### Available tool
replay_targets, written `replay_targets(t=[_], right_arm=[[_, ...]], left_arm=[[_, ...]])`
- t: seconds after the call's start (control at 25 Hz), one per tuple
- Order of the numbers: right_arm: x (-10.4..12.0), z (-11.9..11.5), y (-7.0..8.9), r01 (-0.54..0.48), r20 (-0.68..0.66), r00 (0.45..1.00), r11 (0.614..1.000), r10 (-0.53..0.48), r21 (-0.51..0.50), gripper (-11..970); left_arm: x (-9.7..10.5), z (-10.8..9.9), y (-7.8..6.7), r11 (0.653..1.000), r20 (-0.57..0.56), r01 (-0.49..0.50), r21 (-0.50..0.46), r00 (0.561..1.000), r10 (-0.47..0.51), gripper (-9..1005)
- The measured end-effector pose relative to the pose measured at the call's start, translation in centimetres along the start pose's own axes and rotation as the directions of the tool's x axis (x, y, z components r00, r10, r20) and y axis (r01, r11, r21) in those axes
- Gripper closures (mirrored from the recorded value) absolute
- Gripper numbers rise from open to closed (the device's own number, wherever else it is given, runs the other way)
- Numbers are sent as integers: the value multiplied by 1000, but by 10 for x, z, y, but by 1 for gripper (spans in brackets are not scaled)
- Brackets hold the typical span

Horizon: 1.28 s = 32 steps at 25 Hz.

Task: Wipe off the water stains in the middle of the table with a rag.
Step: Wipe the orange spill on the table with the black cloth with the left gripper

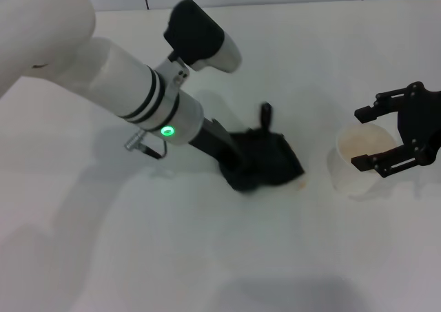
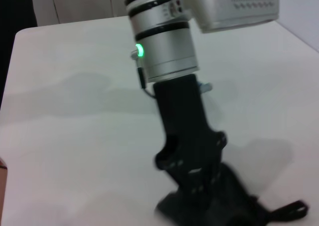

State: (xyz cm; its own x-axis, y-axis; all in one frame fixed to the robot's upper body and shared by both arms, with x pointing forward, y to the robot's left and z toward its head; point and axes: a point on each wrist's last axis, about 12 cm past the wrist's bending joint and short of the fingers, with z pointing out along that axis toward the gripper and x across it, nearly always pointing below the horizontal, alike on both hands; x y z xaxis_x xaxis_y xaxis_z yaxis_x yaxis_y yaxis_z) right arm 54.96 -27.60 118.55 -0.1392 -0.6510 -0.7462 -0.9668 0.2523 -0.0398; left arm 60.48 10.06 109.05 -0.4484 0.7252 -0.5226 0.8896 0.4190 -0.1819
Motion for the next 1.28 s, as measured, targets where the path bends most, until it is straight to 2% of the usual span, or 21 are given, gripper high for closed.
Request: replay_targets(t=[0.16, 0.4, 0.56, 0.84, 1.08, 1.28], right_arm=[[0, 0, 0, -3, 0, 1000, 1000, 3, 1, 146], [-1, 3, -2, -2, -3, 1000, 1000, 2, 4, 146], [-1, 4, -3, -2, -3, 1000, 1000, 2, 2, 146], [-2, 3, -4, 1, -3, 1000, 1000, -1, 9, 146], [-3, 2, -3, 5, -1, 1000, 1000, -5, 11, 146], [-1, 0, -2, 0, -2, 1000, 1000, 0, 12, 146]], left_arm=[[-1, -6, 13, 996, 20, 39, -82, 999, -38, 927], [-1, -13, 19, 993, 66, 54, -101, 997, -47, 928], [-8, -13, 10, 998, 72, 5, -59, 997, -1, 928], [-12, -12, -13, 991, 109, -79, 112, 992, 67, 928], [-6, -3, -27, 981, 75, -105, 166, 993, 93, 928], [-5, -2, -28, 982, 78, -95, 165, 994, 83, 928]])
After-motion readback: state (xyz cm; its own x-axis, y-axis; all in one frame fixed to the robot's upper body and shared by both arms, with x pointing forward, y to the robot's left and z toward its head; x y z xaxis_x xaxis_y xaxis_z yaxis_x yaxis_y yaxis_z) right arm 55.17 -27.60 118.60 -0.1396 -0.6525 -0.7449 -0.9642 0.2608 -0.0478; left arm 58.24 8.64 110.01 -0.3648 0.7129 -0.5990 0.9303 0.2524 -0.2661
